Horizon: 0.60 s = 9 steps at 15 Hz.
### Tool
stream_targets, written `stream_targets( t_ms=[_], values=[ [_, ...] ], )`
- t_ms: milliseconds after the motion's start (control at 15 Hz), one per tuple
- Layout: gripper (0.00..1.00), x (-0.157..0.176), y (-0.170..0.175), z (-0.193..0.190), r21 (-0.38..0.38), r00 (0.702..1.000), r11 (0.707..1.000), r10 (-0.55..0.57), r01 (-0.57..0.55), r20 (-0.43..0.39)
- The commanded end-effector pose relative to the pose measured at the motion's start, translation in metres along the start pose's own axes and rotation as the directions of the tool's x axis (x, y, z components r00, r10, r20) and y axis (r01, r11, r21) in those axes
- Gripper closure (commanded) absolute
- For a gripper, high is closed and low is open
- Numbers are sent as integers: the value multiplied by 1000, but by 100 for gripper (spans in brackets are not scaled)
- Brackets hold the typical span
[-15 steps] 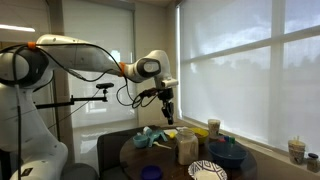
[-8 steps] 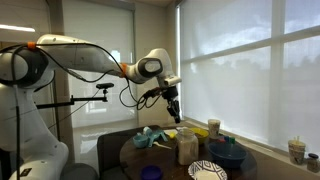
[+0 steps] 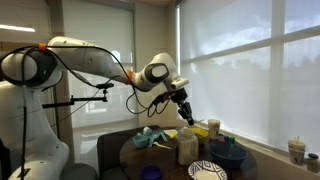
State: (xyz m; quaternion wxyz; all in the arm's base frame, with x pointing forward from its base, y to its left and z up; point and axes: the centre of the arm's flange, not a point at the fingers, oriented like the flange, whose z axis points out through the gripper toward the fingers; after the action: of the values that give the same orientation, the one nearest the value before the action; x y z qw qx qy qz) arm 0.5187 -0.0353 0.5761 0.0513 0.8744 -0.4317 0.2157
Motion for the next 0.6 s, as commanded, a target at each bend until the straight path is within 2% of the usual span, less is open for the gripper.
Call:
stream_targets(
  t_ms=[0,533],
  values=[
    [97,-2,-12,22,8,997,999,41,-41,-62],
    [97,-9,-41,43,103,990,993,70,-57,-126]
  ],
)
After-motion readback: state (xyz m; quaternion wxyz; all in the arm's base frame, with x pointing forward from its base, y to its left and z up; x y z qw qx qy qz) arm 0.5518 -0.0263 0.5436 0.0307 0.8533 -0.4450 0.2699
